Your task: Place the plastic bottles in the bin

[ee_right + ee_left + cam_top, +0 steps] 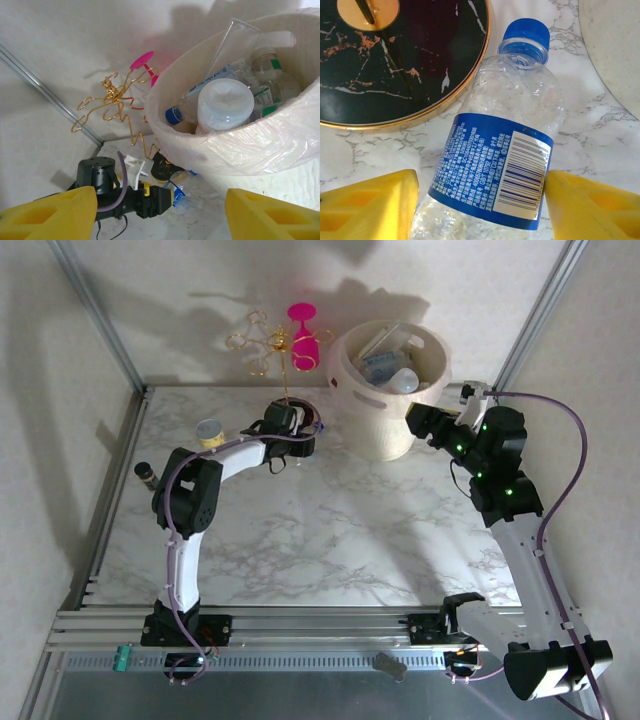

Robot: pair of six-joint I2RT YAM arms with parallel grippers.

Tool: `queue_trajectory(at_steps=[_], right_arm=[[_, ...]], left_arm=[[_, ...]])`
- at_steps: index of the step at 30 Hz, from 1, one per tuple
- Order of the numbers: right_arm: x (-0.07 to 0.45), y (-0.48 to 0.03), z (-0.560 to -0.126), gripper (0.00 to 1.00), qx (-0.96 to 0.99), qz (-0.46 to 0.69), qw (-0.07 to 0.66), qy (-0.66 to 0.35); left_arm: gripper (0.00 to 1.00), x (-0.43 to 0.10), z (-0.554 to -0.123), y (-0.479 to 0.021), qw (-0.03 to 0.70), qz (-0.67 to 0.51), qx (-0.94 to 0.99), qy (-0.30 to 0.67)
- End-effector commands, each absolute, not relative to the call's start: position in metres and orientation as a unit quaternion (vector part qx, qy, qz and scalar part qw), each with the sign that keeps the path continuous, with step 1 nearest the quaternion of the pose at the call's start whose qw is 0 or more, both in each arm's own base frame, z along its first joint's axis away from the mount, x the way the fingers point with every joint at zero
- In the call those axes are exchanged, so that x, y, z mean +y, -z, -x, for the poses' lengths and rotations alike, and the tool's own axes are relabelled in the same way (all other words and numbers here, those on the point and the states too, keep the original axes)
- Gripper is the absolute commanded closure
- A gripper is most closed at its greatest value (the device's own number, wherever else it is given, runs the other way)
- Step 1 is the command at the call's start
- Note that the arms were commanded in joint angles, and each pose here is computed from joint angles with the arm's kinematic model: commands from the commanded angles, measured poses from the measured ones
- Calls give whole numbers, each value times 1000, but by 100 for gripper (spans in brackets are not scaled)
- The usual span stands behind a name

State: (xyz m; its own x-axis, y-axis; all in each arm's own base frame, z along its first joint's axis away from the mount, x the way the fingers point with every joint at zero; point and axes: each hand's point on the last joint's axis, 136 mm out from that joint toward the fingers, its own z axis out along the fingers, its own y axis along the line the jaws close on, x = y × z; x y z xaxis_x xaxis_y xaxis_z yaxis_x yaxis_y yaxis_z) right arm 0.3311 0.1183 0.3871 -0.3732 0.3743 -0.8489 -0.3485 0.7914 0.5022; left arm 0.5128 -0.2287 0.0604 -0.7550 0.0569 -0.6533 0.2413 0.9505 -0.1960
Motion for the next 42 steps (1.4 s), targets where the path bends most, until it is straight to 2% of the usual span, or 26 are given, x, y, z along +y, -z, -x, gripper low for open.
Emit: queue_trajectory(at_steps=[1,10,25,31,37,42], right_arm=[[120,-396,-329,31,756,0,567,-328],[121,-398,-328,31,755,-2,567,-331],[119,-402,-322,31,751,-4,570,-333],[118,-403,-320,31,749,-6,571,-335],[118,-410,-315,32,743,-7,576,-341],[120,-414,-311,32,738,-5,575,-352]], left_arm=[[34,-225,-508,-32,312,-73,942,96],[31,-222,-505,-21,306,-64,948,60],[27,-227,-503,-25,308,-58,947,63],[38,-227,-501,-29,308,-56,948,65],[43,-225,-491,-44,316,-49,945,72],[44,-230,-476,-72,329,-24,936,124]])
